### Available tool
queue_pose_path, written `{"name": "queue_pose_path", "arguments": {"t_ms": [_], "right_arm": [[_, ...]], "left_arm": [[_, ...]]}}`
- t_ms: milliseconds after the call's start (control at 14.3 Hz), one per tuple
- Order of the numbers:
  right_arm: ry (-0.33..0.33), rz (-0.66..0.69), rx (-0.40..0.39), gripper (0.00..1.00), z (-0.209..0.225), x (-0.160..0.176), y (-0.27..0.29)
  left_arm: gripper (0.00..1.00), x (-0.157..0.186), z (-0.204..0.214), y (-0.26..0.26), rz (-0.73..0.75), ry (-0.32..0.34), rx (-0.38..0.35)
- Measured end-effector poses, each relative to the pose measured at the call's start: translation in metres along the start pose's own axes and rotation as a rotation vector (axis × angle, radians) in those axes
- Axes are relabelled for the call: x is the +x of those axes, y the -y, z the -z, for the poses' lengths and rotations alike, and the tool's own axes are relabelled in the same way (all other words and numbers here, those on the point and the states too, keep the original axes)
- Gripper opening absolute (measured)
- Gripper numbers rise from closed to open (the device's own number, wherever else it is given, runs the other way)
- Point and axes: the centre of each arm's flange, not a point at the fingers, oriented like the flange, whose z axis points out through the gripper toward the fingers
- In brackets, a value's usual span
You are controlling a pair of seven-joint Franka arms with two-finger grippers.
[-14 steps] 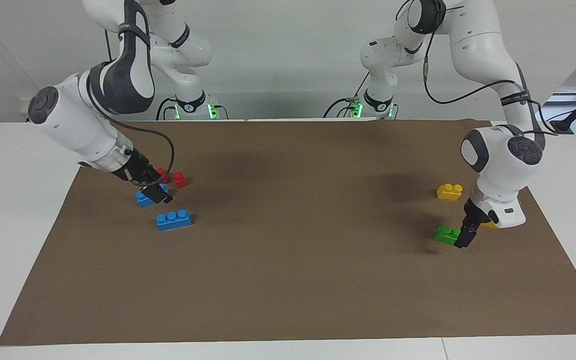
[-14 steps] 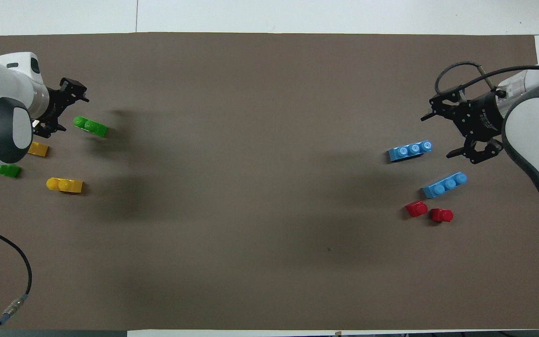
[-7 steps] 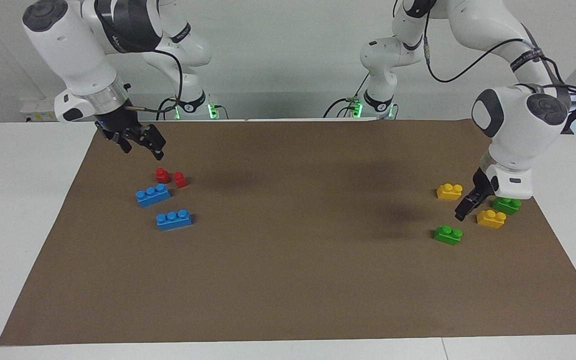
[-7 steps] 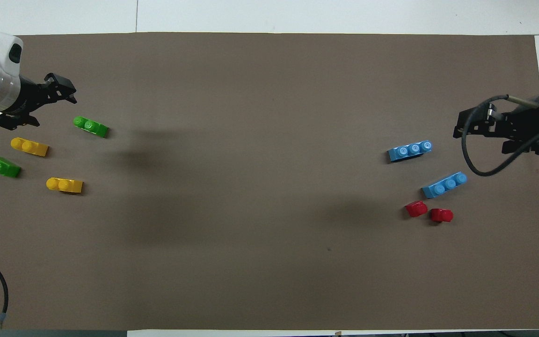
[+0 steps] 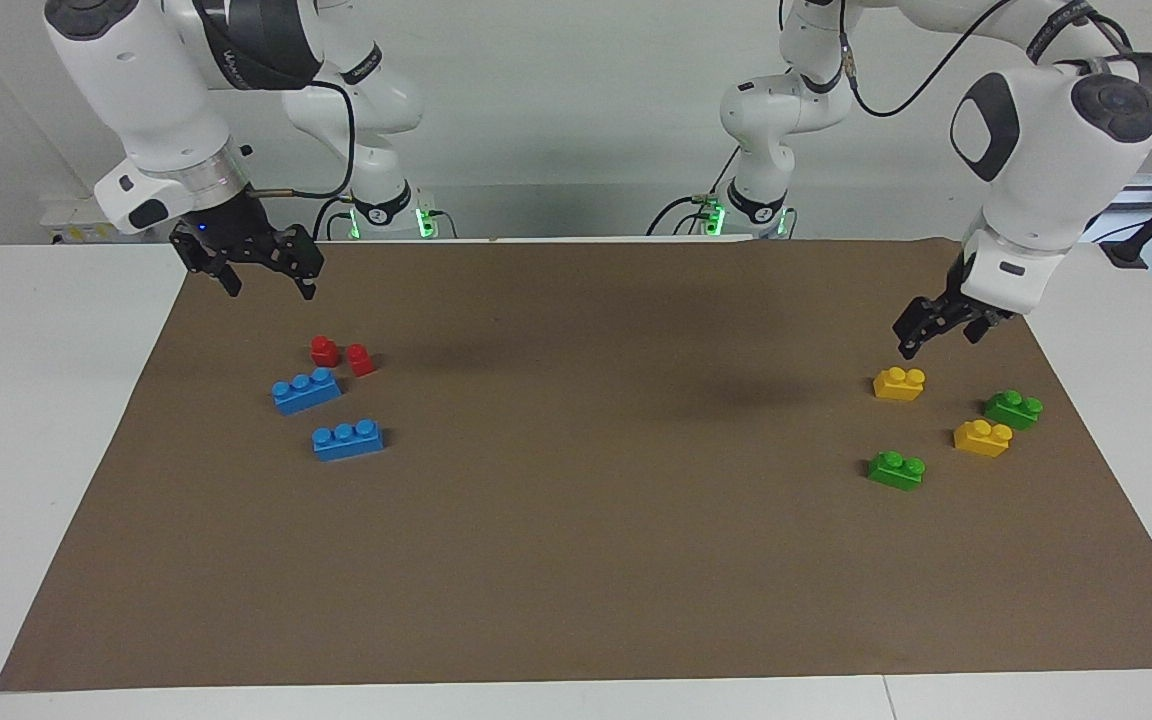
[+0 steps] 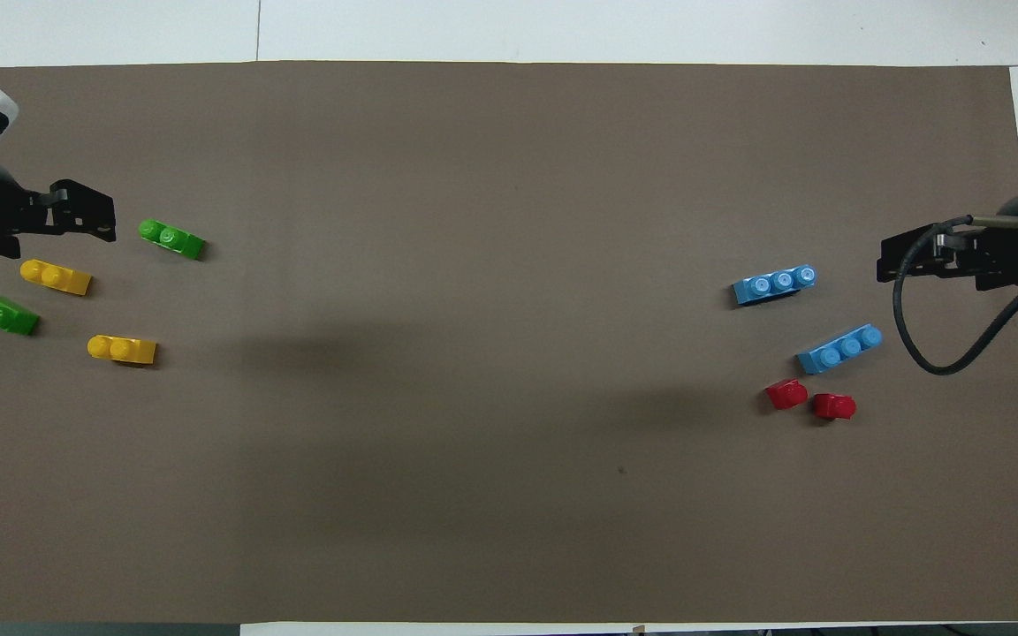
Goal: Remove green block with left arm and hold with right
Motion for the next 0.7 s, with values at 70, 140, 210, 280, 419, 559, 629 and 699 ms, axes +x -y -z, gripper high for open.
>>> {"name": "queue_pose_path", "arguments": {"t_ms": [70,140,210,280,419,559,629,699], "right_arm": [[0.000,0.000,0.000,1.00,0.000,0.000,0.000],[0.001,0.000,0.000,1.00,0.000,0.000,0.000],[0.001,0.000,0.000,1.00,0.000,0.000,0.000],[0.002,0.002,0.000,1.00,0.000,0.000,0.000],[0.009,0.001,-0.001,1.00,-0.001,-0.001,-0.001],[0.021,0.000,-0.003,1.00,-0.002,-0.002,-0.002],[0.022,0.002,-0.003,1.00,-0.002,-0.002,-0.002],[0.022,0.011,-0.003,1.00,-0.002,-0.002,-0.002]], "left_arm": [[1.00,-0.010,0.012,0.000,-0.016,0.007,-0.005],[1.00,-0.018,0.022,0.000,-0.024,0.009,-0.014],[1.00,-0.025,0.030,-0.001,-0.029,0.010,-0.020],[1.00,-0.031,0.034,-0.001,-0.034,0.012,-0.020],[1.00,-0.042,0.036,-0.002,-0.067,0.017,-0.019],[1.00,-0.051,0.037,-0.003,-0.090,0.020,-0.020],[1.00,-0.054,0.037,-0.003,-0.093,0.020,-0.025],[1.00,-0.056,0.038,-0.005,-0.093,0.020,-0.040]]}}
